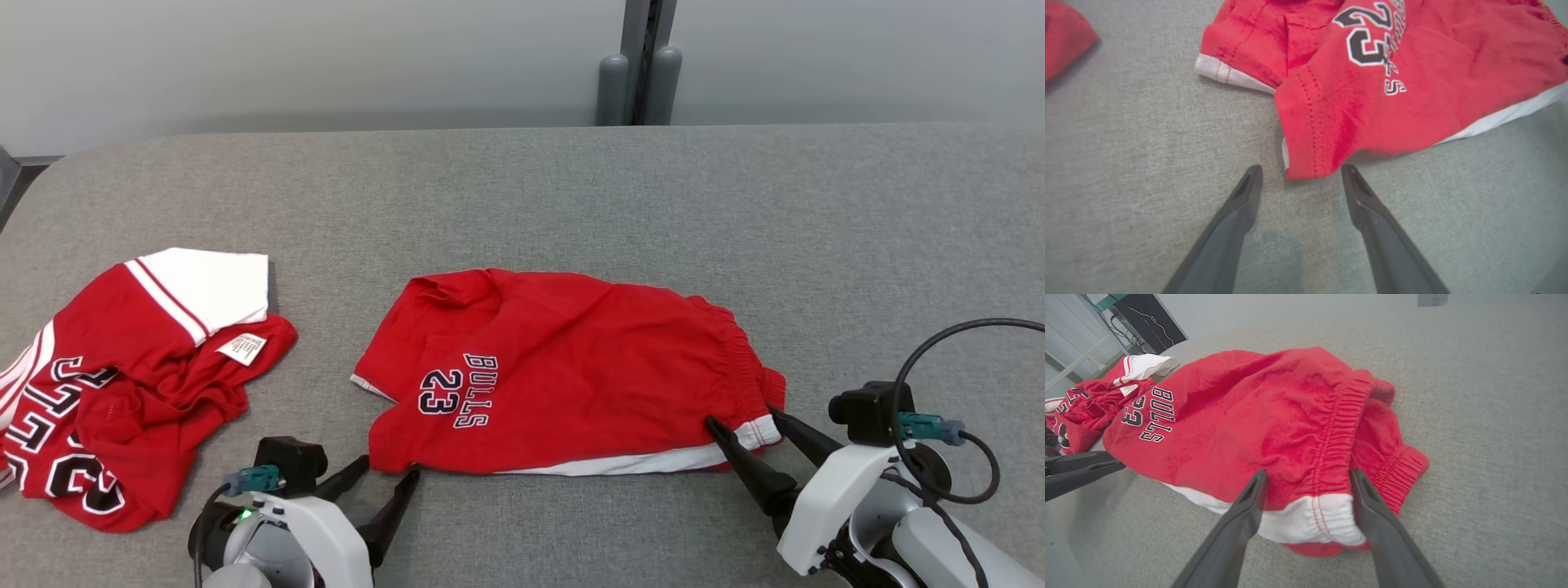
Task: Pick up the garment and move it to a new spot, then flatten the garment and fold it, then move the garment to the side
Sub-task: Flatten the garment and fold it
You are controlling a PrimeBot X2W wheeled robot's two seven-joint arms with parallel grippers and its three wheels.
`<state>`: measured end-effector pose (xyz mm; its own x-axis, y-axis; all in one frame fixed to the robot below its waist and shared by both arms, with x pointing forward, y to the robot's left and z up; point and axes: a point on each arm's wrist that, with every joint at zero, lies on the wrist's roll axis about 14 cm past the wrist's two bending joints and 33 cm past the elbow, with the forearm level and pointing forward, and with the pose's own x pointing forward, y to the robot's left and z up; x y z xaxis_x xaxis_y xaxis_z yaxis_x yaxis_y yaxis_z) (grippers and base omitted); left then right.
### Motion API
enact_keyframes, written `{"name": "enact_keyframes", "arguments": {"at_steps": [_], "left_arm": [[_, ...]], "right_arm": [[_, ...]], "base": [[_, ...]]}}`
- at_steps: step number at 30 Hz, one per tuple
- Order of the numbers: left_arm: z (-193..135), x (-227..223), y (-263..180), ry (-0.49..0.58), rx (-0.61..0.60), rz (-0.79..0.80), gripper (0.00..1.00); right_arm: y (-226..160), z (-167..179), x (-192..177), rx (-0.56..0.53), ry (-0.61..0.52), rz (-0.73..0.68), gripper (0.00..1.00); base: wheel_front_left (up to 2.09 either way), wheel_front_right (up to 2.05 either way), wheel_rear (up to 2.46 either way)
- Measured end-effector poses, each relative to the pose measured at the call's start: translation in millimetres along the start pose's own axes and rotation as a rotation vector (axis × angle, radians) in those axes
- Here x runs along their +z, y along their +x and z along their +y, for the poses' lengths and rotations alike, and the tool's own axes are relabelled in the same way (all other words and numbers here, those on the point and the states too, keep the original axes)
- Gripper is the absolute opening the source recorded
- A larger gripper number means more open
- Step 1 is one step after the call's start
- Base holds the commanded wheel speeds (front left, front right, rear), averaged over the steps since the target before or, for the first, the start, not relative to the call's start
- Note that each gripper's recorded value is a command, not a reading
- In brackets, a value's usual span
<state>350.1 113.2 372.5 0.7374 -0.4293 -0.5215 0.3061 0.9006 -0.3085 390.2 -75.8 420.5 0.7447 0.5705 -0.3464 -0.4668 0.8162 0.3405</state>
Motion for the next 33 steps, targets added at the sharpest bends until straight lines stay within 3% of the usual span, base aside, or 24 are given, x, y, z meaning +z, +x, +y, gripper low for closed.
{"name": "enact_keyframes", "arguments": {"at_steps": [8,9,10,11,12,13,14,15,16,17,18,33], "left_arm": [[-4,1,11,0.03,-0.035,0.009,1.0],[-4,1,12,0.032,-0.036,0.006,0.93],[-5,0,12,0.028,-0.038,0.01,0.65],[-5,-2,12,0.025,-0.04,0.013,0.45],[-6,-2,12,0.026,-0.042,0.013,0.34],[-6,-2,13,0.026,-0.044,0.013,0.01],[-6,-1,13,0.029,-0.045,0.013,0.0],[-7,-1,13,0.028,-0.046,0.013,0.0],[-7,-1,13,0.028,-0.046,0.013,0.0],[-7,-2,13,0.026,-0.049,0.016,0.0],[-9,-5,12,0.023,-0.051,0.022,0.0],[-6,14,1,0.028,-0.051,-0.059,0.0]], "right_arm": [[-2,-6,0,-0.011,0.003,-0.004,1.0],[-2,-5,2,-0.01,0.001,-0.011,1.0],[-2,-5,2,-0.008,0.0,-0.011,1.0],[-2,-5,1,-0.008,0.003,-0.009,1.0],[-2,-4,0,-0.006,0.007,-0.012,1.0],[-2,-3,-1,-0.004,0.009,-0.01,1.0],[-2,-3,-1,-0.002,0.012,-0.01,1.0],[-2,-2,-1,-0.001,0.012,-0.008,0.77],[-2,-2,-1,-0.001,0.012,-0.008,0.47],[-2,-1,-2,0.001,0.012,-0.006,0.31],[-2,0,-3,0.005,0.012,-0.003,0.01],[-8,4,14,0.015,-0.005,-0.076,0.0]], "base": [[0.0,0.0,0.0],[0.0,0.0,0.0],[0.0,0.0,0.0],[0.0,0.0,0.0],[0.0,0.0,0.0],[0.0,0.0,0.0],[0.0,0.0,0.0],[0.0,0.0,0.0],[0.0,0.0,0.0],[0.0,0.0,0.0],[0.0,0.0,0.0],[0.0,0.0,0.0]]}}
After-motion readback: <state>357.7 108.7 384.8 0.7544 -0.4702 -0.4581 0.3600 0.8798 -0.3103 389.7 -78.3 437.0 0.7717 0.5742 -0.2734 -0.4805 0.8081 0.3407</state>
